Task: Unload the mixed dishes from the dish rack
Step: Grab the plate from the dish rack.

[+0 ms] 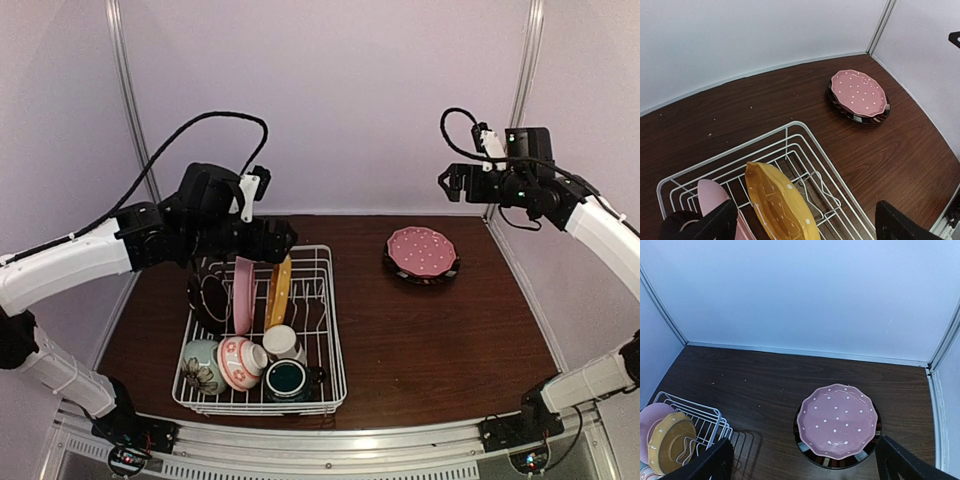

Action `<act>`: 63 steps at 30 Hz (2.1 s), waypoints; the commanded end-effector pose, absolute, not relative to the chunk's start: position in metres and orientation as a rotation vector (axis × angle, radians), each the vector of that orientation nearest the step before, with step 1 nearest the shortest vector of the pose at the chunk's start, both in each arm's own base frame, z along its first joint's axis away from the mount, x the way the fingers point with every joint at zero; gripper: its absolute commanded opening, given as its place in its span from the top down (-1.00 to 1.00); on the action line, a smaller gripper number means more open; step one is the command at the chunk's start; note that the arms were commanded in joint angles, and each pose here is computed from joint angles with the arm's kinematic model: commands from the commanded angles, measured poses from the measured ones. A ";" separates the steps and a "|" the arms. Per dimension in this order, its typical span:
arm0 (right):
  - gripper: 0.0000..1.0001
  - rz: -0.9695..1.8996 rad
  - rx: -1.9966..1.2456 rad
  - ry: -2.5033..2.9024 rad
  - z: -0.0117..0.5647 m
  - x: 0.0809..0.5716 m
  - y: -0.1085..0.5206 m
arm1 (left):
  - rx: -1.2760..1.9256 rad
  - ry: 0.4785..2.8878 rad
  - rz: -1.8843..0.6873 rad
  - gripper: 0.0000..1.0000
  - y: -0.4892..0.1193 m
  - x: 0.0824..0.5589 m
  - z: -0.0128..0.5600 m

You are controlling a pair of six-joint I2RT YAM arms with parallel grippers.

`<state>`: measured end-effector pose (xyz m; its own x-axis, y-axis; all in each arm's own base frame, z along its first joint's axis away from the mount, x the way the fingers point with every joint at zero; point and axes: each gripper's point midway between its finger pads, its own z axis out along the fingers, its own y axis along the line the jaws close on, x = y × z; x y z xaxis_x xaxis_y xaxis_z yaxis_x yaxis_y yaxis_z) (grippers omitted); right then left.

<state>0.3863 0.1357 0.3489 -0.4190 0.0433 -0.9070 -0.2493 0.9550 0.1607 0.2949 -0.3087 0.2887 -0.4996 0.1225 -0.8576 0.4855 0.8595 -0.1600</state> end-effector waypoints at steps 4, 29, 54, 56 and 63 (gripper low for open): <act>-0.99 0.050 -0.002 1.878 0.380 0.364 0.078 | 0.319 2.111 -0.639 -0.95 -0.317 0.292 0.280; -0.99 0.167 -0.102 1.900 0.355 0.364 0.102 | 0.212 2.357 -0.799 -0.37 -0.340 0.290 0.200; -0.99 0.173 -0.104 1.915 0.345 0.373 0.106 | 0.218 2.402 -0.908 0.58 -0.340 0.284 0.192; -0.99 0.183 -0.105 1.916 0.344 0.373 0.107 | 0.217 2.394 -0.910 0.60 -0.338 0.284 0.195; -0.99 0.211 -0.116 1.930 0.340 0.374 0.113 | 0.227 2.307 -0.965 0.83 -0.338 0.283 0.221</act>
